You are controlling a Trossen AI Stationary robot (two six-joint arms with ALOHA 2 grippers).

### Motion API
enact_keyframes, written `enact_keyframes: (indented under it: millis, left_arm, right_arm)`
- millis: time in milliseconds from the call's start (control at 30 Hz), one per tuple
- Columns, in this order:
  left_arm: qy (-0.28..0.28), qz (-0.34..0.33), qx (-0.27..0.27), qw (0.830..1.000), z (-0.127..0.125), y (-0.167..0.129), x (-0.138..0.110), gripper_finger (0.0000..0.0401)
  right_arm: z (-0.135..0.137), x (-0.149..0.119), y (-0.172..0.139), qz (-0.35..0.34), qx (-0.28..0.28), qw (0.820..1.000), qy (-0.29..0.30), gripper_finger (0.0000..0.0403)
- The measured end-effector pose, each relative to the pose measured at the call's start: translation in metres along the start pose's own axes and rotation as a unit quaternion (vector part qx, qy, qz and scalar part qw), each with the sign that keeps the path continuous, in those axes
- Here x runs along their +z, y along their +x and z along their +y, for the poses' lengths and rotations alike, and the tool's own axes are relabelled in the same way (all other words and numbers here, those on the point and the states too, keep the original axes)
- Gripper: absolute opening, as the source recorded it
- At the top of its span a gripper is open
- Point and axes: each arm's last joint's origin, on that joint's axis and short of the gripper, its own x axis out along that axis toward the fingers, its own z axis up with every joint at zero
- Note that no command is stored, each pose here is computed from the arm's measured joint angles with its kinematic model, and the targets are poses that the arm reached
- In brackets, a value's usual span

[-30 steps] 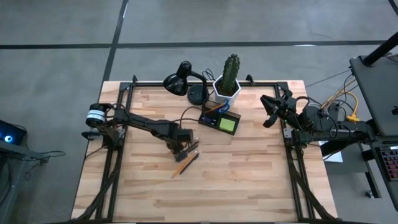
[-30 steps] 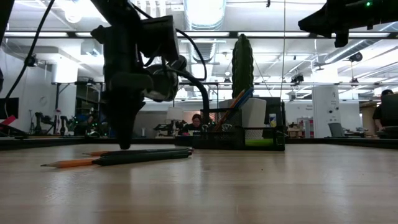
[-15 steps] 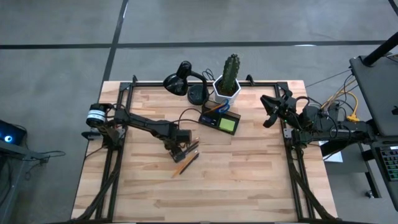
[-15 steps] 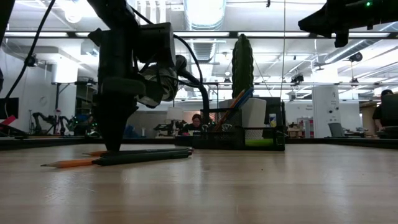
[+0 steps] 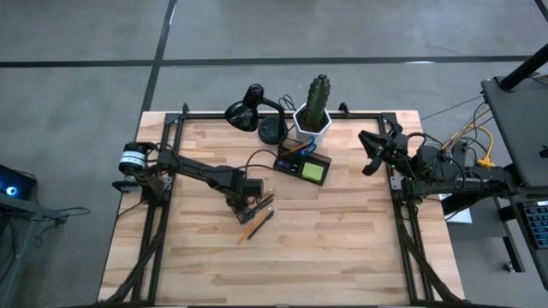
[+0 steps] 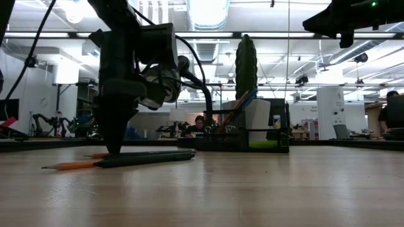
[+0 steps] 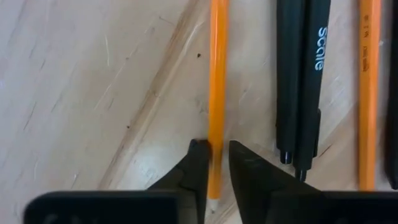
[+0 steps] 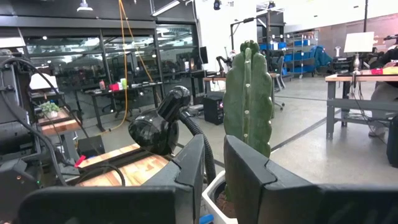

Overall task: Pick and place office supplies into organizer
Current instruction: Put the top orange pencil into the black desk organizer

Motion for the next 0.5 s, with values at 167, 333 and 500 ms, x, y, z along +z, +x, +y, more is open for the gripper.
enact_keyframes:
  millis: [167,333,500]
  left_arm:
    - [0.000,0.002,0.001,1.000,0.0006,0.0009,-0.0008,0.0008]
    - [0.000,0.002,0.001,1.000,0.0008,0.0009,-0.0009,0.0008]
    - [0.000,0.002,0.001,1.000,0.0008,0.0009,-0.0010,0.0004]
  right_arm:
    - [0.0000,0.0000,0.0000,0.000,0.000,1.000,0.000,0.0053]
    - [0.0000,0.0000,0.0000,0.000,0.000,1.000,0.000,0.0053]
    - [0.0000,0.0000,0.0000,0.000,0.000,1.000,0.000,0.0053]
